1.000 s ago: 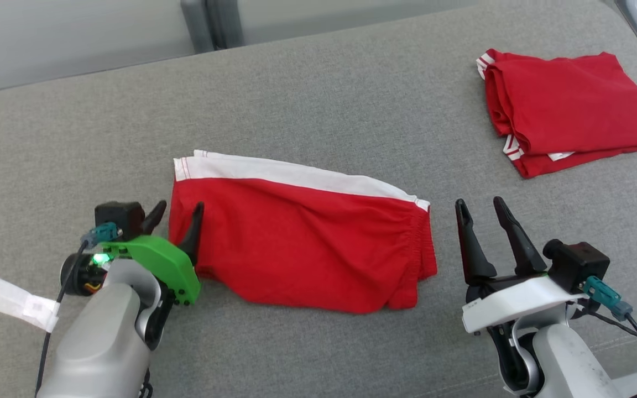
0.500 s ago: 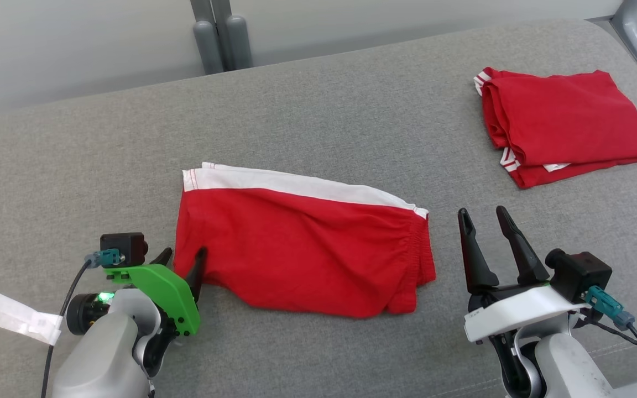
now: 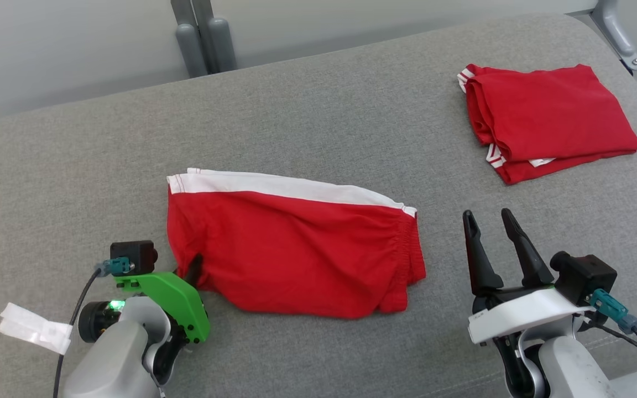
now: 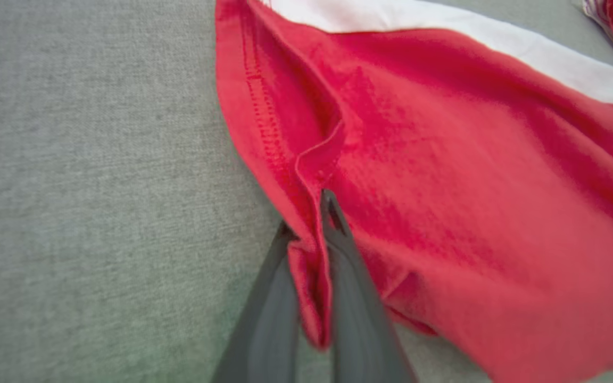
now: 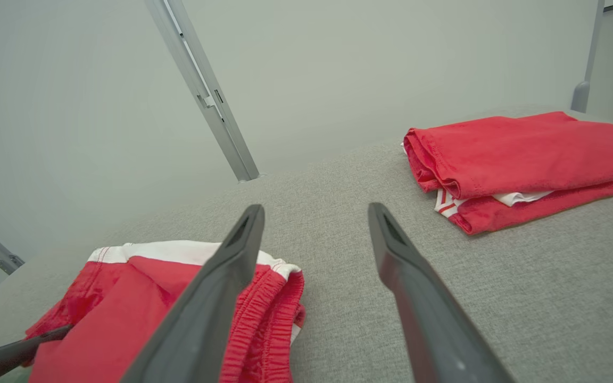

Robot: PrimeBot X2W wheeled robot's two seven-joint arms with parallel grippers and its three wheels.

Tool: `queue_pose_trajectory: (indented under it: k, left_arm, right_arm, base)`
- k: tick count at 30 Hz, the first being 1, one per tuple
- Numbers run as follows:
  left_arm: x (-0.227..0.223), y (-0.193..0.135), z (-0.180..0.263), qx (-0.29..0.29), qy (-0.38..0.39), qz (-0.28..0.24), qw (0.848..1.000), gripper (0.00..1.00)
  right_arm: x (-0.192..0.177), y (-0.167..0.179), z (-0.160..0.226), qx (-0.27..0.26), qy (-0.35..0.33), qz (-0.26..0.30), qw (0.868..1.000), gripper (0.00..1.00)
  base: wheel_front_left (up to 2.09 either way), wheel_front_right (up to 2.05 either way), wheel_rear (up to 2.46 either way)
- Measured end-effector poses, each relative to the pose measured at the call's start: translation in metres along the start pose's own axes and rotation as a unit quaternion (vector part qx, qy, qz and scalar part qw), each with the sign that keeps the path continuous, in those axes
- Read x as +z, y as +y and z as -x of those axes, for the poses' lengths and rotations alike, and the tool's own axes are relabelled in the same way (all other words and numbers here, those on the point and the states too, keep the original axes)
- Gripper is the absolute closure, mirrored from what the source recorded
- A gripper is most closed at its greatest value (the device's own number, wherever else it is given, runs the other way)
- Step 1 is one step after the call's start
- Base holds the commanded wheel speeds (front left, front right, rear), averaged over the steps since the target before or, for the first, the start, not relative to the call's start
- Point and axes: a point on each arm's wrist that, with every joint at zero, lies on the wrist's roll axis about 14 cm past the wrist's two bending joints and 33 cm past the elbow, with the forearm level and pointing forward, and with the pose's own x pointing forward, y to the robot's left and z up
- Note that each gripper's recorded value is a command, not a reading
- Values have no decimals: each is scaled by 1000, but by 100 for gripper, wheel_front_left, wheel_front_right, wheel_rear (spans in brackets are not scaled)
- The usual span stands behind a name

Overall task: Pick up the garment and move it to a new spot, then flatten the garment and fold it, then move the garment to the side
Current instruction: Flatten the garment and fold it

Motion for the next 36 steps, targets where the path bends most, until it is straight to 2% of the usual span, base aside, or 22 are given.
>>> queue_pose_trajectory:
  k: [11,25,26,27,28,36]
  left_arm:
    - [7,20,32,35,-75,62,995,100]
    - [-15,29,94,83,-106,124,983,100]
    - [-13,30,96,85,-113,124,982,64]
    - [-8,29,97,85,-123,125,981,16]
    - [-5,29,98,84,-131,125,980,0]
    - [28,36,112,101,-203,58,972,0]
  right_arm:
    - [-2,10,-6,15,0,-2,1000,0]
    - [-17,34,-19,55,20,11,998,0]
    - [-18,35,-19,55,21,12,998,0]
    - [-18,35,-19,56,22,12,998,0]
    - [-19,35,-19,56,23,13,998,0]
    - [-17,35,-20,57,20,20,998,0]
  base:
    - [0,0,0]
    - [0,0,0]
    - [0,0,0]
    - [0,0,0]
    - [0,0,0]
    - [0,0,0]
